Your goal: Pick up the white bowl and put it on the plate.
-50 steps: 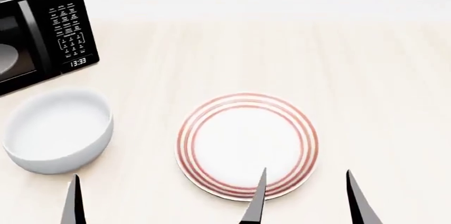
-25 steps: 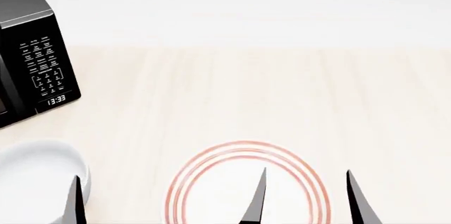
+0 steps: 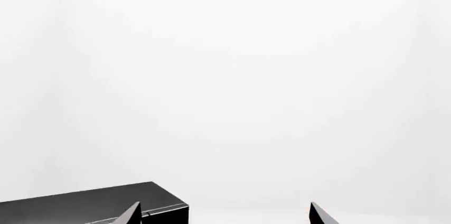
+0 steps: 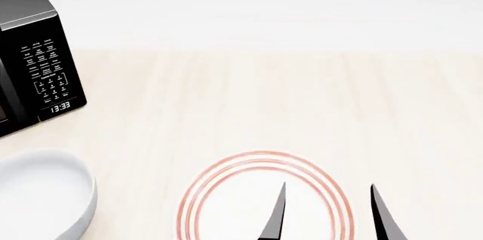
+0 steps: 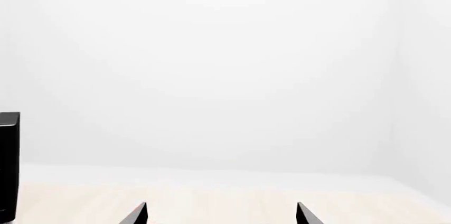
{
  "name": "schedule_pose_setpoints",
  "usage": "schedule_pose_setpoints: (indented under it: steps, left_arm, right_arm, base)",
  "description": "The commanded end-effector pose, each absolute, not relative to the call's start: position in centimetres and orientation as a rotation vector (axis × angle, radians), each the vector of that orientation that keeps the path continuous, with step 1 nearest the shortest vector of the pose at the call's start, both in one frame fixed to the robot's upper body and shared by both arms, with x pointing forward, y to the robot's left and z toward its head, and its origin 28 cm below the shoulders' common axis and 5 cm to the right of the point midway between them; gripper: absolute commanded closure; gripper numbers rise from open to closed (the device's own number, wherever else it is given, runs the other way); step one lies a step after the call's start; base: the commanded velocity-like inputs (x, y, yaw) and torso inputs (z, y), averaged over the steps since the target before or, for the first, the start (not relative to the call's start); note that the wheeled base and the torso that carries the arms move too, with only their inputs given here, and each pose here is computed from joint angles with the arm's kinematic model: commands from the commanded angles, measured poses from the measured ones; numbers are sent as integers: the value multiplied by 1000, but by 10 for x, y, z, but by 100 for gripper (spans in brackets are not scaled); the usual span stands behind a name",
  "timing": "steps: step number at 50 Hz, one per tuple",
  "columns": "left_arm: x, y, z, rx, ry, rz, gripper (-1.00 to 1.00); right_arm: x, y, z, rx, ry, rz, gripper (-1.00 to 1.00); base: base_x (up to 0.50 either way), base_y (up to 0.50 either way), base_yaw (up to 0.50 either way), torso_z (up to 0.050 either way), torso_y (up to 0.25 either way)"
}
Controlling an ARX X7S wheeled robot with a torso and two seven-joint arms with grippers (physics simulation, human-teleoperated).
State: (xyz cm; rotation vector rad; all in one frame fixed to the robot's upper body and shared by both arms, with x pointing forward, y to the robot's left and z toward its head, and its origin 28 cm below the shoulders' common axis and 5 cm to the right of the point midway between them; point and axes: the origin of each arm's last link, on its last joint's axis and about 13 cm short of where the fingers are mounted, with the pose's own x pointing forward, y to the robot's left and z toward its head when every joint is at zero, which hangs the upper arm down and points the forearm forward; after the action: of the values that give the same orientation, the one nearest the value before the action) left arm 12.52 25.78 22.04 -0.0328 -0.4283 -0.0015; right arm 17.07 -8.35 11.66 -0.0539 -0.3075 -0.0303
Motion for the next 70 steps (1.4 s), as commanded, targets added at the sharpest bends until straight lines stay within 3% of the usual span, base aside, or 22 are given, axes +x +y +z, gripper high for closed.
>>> schedule_pose_setpoints:
  steps: [1, 2, 4, 5, 7, 39, 70]
  left_arm:
    - [122, 260, 262, -4, -311, 46, -100]
    - [122, 260, 264, 4, -310, 51, -100]
    - [115, 264, 233, -53, -7, -7, -100]
    - [115, 269, 239, -39, -39, -5, -100]
    - [116, 279, 270, -5, -284, 66, -100]
    - [176, 328, 236, -172, 2, 199, -100]
    - [211, 339, 207, -214, 156, 228, -100]
  right_arm:
    - [170, -82, 117, -54, -304, -27, -100]
    - [170, -82, 116, -55, -304, -27, -100]
    - [170, -82, 115, -56, -303, -23, -100]
    - [170, -82, 115, -55, -302, -23, -100]
    - [170, -82, 115, -55, -301, -23, -100]
    - [172, -82, 110, -60, -283, -12, -100]
    - [172, -82, 107, -63, -275, -8, -100]
  base:
    - [0, 0, 0, 0, 0]
    - [0, 0, 0, 0, 0]
    - [0, 0, 0, 0, 0]
    - [0, 0, 0, 0, 0]
    - [0, 0, 0, 0, 0]
    - [0, 0, 0, 0, 0]
    - [0, 0, 0, 0, 0]
